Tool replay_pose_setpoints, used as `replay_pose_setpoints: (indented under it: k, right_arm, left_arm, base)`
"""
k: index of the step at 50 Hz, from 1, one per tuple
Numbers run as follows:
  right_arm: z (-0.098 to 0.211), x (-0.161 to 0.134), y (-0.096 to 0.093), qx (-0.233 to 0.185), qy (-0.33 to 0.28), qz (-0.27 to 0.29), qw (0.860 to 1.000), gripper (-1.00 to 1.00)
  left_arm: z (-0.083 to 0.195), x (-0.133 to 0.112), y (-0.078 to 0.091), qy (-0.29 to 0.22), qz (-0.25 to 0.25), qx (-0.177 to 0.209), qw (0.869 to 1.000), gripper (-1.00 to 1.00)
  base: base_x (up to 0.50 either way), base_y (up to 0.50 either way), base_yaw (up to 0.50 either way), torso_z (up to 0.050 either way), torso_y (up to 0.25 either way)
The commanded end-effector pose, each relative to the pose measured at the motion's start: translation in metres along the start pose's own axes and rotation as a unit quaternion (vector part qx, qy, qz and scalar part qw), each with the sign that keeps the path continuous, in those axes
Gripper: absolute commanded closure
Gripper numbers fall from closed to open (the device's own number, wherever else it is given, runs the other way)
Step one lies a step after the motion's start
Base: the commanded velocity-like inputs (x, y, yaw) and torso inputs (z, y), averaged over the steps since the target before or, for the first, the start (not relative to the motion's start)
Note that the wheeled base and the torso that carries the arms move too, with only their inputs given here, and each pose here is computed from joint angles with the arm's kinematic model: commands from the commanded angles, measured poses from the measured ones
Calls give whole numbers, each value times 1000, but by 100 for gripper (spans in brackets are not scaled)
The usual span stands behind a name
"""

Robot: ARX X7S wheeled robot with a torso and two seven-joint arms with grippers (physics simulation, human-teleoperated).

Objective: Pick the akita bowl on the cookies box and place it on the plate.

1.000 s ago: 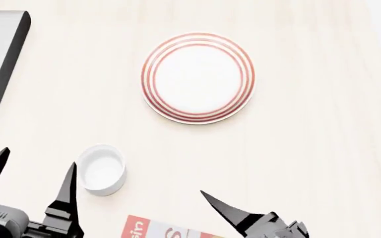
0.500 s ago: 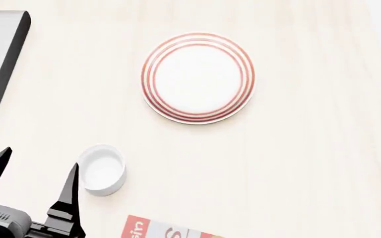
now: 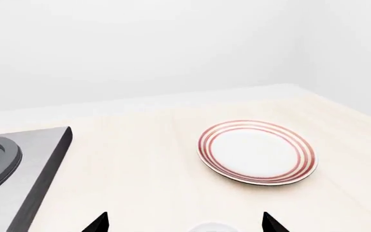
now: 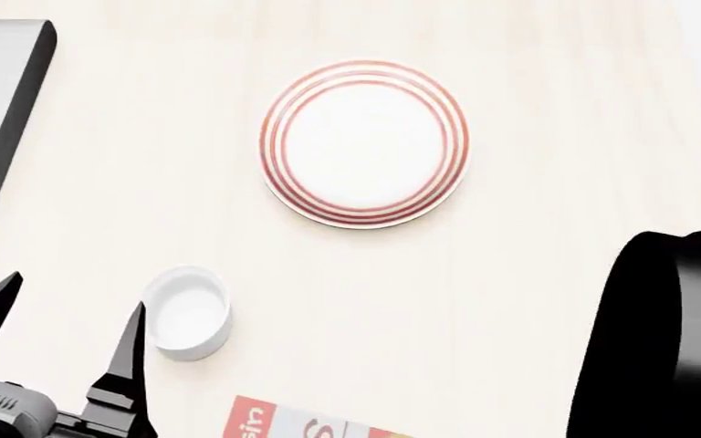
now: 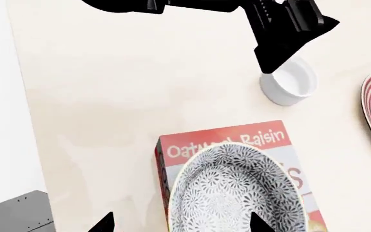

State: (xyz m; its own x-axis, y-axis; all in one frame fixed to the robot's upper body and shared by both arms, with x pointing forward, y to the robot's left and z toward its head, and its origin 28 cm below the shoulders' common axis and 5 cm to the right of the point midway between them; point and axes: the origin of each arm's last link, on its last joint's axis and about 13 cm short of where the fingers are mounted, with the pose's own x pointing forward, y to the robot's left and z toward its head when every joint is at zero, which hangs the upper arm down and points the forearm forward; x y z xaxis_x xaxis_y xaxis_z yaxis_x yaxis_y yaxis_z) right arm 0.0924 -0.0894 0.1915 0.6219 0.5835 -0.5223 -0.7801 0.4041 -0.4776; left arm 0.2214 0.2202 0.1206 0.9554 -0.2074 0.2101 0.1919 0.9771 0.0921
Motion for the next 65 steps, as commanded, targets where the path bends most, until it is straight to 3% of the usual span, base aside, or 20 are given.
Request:
replay_pose_setpoints:
  k: [1, 14, 43, 44, 65]
  right_arm:
    - [5, 3, -3, -39, 14, 32, 999, -100]
    - [4, 14, -15, -51, 59, 49, 996, -100]
    - [7, 21, -13, -100, 78, 90, 988, -100]
    - [7, 21, -14, -100, 78, 88, 988, 100]
    - [4, 19, -17, -113, 85, 77, 987, 100]
  left_arm:
    - [0, 0, 1, -9, -3, 2, 1000, -100]
    - [0, -1, 1, -7, -5, 2, 1000, -100]
    - [-2, -2, 1, -5, -5, 1, 1000, -100]
    - [-2, -2, 1, -5, -5, 1, 1000, -100]
    - [-1, -2, 1, -6, -7, 1, 1000, -100]
  base:
    - [0, 0, 0, 0, 0]
    - [0, 0, 0, 0, 0]
    - [0, 0, 0, 0, 0]
    - [0, 0, 0, 0, 0]
    - [0, 0, 0, 0, 0]
